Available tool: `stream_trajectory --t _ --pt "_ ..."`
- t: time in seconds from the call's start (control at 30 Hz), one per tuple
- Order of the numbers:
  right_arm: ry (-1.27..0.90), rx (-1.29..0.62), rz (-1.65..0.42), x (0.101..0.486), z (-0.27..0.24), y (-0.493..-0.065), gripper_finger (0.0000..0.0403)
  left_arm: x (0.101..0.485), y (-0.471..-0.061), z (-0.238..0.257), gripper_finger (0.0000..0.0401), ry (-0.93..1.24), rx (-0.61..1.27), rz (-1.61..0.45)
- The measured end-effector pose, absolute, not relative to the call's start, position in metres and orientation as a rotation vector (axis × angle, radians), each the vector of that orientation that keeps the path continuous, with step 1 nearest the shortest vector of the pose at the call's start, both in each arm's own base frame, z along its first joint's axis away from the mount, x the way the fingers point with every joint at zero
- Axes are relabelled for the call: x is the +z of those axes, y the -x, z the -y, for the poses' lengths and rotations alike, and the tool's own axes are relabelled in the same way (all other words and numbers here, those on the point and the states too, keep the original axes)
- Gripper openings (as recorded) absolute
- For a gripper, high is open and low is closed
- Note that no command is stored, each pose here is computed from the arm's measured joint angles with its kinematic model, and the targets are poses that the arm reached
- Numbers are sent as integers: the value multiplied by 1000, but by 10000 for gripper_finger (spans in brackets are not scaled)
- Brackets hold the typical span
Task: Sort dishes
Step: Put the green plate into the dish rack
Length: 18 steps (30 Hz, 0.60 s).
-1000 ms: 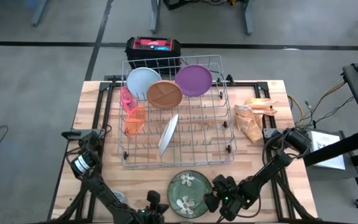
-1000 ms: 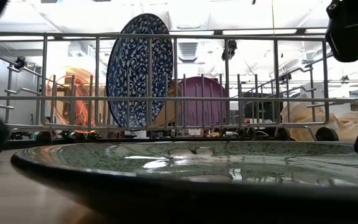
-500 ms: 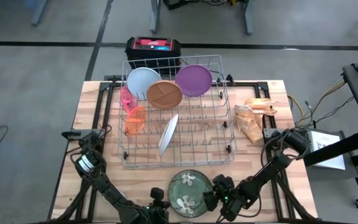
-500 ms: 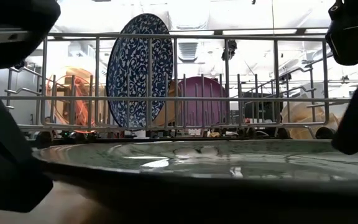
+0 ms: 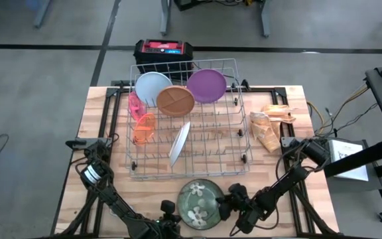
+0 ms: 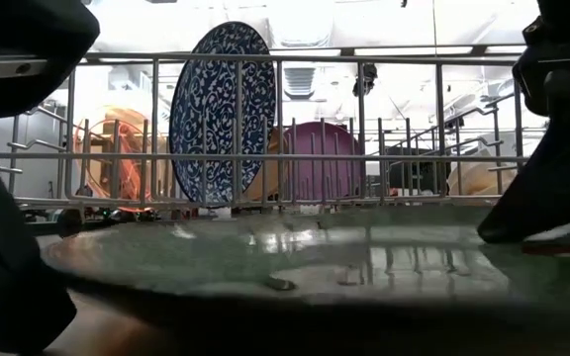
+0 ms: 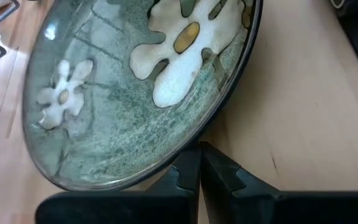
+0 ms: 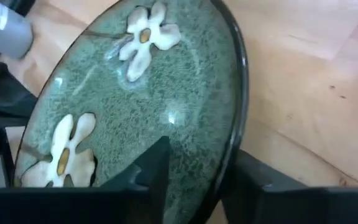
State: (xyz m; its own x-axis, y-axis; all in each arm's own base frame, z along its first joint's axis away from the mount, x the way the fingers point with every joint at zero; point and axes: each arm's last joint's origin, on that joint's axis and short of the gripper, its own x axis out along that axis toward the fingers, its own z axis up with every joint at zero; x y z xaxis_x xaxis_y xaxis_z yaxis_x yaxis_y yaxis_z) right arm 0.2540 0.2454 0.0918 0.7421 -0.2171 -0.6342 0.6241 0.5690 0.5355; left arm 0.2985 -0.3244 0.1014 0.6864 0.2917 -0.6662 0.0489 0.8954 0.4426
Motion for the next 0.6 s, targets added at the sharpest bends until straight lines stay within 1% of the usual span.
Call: stream_trajectory --t 0.13,0.33,0.4,0.6 --pt "-847 -554 -485 88 -245 -253 29 101 -298 324 0 -453 141 -809" --pt "-818 -542 -440 100 -246 -247 14 103 -298 325 0 -454 135 -807" --pt "-786 -521 -433 108 -247 -245 7 105 -296 326 0 -453 130 -805" --pt "-688 -446 -431 137 -248 -242 4 119 -283 335 0 -477 108 -775"
